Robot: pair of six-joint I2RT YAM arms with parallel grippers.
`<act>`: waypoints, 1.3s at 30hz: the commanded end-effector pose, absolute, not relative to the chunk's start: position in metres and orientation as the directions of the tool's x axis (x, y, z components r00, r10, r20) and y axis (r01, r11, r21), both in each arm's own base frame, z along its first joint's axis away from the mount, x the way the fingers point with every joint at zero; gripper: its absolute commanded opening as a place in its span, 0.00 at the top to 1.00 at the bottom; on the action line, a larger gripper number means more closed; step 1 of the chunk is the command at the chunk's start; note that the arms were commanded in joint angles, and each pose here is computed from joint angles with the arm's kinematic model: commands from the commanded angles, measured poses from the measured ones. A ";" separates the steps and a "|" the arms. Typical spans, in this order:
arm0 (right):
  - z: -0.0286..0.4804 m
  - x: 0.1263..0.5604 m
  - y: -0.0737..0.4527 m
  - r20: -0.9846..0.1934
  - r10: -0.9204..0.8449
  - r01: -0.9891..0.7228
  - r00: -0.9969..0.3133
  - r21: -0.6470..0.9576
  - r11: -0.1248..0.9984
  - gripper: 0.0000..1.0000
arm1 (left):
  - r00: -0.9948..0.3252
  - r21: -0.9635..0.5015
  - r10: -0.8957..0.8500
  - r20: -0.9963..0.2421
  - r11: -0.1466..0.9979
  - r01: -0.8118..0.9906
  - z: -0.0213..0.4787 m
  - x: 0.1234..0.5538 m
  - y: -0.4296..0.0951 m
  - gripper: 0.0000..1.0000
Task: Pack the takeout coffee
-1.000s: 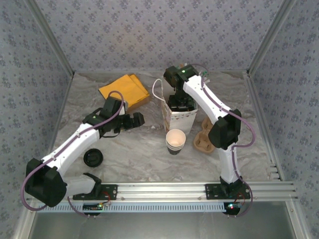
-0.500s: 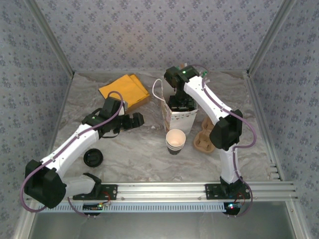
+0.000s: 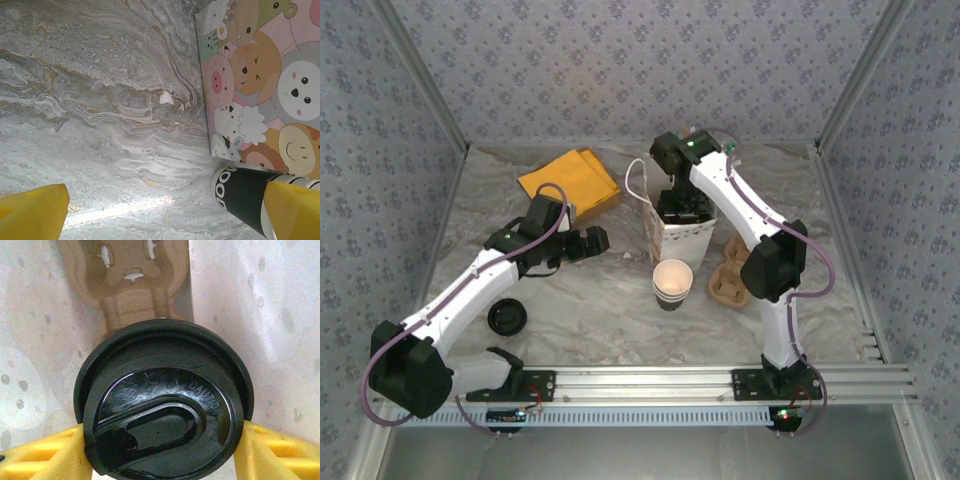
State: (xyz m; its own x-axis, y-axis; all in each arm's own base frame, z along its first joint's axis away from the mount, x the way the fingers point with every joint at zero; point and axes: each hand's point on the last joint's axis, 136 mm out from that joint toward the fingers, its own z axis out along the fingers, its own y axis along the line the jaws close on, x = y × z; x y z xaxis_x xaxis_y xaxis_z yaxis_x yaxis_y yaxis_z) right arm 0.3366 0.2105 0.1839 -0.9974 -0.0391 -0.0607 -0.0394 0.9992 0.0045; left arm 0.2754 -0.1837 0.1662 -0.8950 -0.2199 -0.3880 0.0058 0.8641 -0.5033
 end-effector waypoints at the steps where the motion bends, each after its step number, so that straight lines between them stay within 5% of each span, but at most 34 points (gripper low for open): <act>1: 0.186 0.338 0.207 -0.055 -0.046 -0.046 -0.997 -0.005 0.999 0.34 | -0.890 -0.504 -0.211 -0.404 0.863 0.024 0.172 0.277 -0.183 0.00; 39: 0.181 0.337 0.211 -0.054 -0.048 -0.048 -0.997 -0.004 0.999 0.33 | -0.880 -0.528 -0.218 -0.422 0.848 0.043 0.184 0.271 -0.183 0.00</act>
State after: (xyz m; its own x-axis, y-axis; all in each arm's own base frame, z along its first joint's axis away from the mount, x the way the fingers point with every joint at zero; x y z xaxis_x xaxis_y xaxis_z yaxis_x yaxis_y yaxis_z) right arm 0.3375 0.2106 0.1837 -0.9973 -0.0379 -0.0632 -0.0383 0.9993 0.0055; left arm 0.2734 -0.1834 0.1761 -0.8848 -0.2189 -0.4113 0.0275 0.8567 -0.5151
